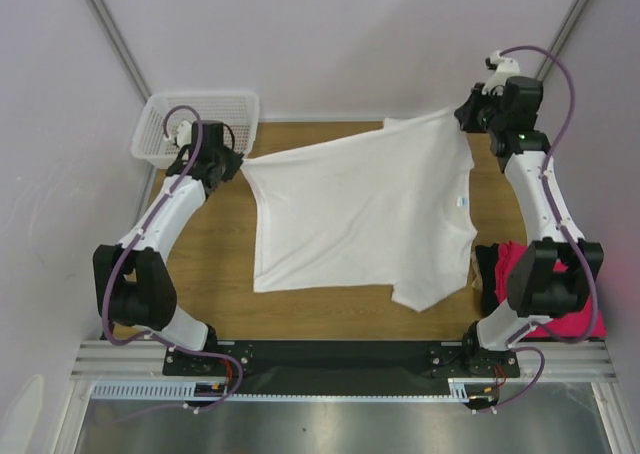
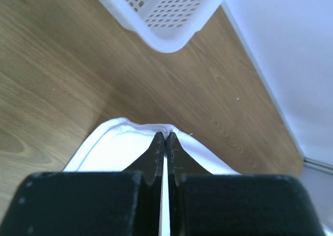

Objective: Fold and stack the t-shirts
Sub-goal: Flatten the tshirt out

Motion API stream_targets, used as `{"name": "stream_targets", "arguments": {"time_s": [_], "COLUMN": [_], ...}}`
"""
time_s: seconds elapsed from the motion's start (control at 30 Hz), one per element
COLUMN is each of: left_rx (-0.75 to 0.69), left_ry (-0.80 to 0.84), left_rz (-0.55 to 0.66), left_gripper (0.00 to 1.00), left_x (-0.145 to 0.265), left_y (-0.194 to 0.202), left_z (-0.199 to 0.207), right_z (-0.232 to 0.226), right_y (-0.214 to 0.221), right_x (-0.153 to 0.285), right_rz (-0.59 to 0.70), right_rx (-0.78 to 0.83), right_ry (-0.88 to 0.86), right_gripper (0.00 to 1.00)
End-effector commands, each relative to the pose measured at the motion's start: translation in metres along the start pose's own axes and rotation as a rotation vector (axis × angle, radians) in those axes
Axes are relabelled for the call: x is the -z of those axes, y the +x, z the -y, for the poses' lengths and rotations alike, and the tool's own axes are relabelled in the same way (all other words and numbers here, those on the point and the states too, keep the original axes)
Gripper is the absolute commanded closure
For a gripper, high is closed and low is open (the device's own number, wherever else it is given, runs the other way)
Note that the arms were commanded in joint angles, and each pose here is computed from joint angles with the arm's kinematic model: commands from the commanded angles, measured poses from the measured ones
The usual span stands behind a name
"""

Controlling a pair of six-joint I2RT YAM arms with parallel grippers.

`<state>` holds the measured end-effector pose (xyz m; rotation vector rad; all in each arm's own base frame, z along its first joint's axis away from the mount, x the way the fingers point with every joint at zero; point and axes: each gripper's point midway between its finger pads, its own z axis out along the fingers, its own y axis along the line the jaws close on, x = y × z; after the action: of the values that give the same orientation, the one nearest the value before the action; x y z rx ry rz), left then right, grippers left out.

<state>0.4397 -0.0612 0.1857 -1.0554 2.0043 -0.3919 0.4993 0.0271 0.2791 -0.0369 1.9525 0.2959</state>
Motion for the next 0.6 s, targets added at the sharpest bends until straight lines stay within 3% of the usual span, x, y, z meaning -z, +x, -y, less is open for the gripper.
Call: {"name": "stream_targets", "arguments": {"time_s": [0.0,0.17,0.57], "left_rx": [0.038,0.029,-0.006], "left_ry": [0.048,0.127,0.277], "left_rz": [0.062,0.114,0.283], "left_gripper": [1.0,1.0,1.0], "left_x": [0.031,0.068,0.171], "left_y": [-0.037,-0.069,-0.131], "left_z": [0.029,0.063,0.104], "right_z": [-0.02,-0.035,-0.056], "right_y": [-0.081,-0.125,-0.164], "right_x": [0.043,0.083,0.169], "right_rz": [0.234,0.365,0.563], "right_rx": [0.06,0.103,0.109], "right_ry": [-0.035,-0.056,-0.037], "right_gripper": [1.0,1.0,1.0]}}
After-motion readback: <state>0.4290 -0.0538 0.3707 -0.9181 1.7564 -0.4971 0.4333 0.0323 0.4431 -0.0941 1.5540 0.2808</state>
